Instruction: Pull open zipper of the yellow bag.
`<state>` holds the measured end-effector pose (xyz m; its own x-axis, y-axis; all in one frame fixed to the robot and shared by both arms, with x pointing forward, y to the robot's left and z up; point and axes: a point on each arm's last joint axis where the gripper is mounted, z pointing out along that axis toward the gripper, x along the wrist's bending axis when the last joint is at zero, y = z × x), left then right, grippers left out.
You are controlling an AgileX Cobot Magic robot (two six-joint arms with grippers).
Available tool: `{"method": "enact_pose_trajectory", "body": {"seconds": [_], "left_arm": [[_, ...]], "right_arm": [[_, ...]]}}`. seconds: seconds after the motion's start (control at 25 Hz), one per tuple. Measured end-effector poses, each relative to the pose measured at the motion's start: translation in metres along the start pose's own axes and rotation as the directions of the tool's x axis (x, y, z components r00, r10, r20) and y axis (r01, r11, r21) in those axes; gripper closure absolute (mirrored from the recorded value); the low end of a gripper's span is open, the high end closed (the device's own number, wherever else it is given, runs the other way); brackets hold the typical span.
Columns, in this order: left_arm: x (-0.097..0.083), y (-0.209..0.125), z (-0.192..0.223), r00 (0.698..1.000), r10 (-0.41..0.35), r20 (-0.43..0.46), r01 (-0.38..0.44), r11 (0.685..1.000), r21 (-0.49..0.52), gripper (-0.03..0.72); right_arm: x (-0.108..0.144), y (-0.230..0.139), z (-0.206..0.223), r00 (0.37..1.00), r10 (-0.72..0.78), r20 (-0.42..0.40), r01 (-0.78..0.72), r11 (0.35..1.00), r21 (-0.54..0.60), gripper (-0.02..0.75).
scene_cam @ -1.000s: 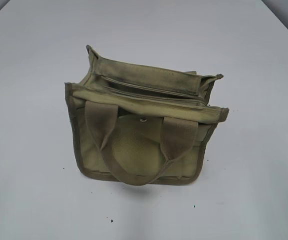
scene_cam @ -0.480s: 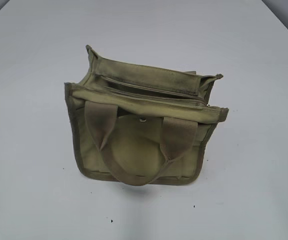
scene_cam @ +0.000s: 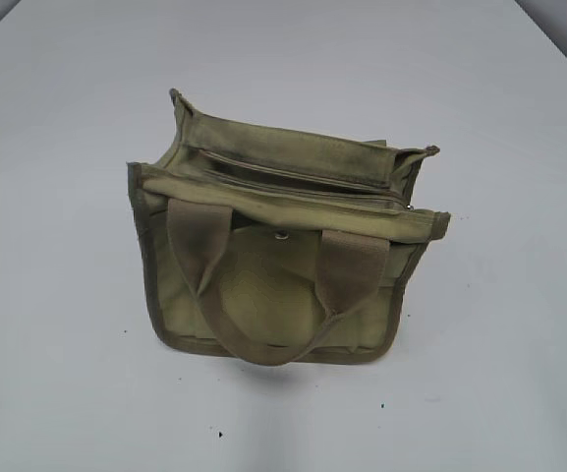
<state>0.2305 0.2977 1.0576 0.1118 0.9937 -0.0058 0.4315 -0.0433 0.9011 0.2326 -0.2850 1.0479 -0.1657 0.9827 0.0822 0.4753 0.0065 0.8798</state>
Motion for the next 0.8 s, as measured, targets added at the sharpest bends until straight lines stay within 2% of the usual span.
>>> {"method": "enact_pose_trajectory", "body": {"seconds": [0.8], "left_arm": [[0.0, 0.0, 0.0, 1.0, 0.0, 0.0, 0.0, 1.0, 0.0, 0.359]], "right_arm": [[0.0, 0.0001, 0.0, 1.0, 0.0, 0.0, 0.0, 1.0, -0.001, 0.153]]}}
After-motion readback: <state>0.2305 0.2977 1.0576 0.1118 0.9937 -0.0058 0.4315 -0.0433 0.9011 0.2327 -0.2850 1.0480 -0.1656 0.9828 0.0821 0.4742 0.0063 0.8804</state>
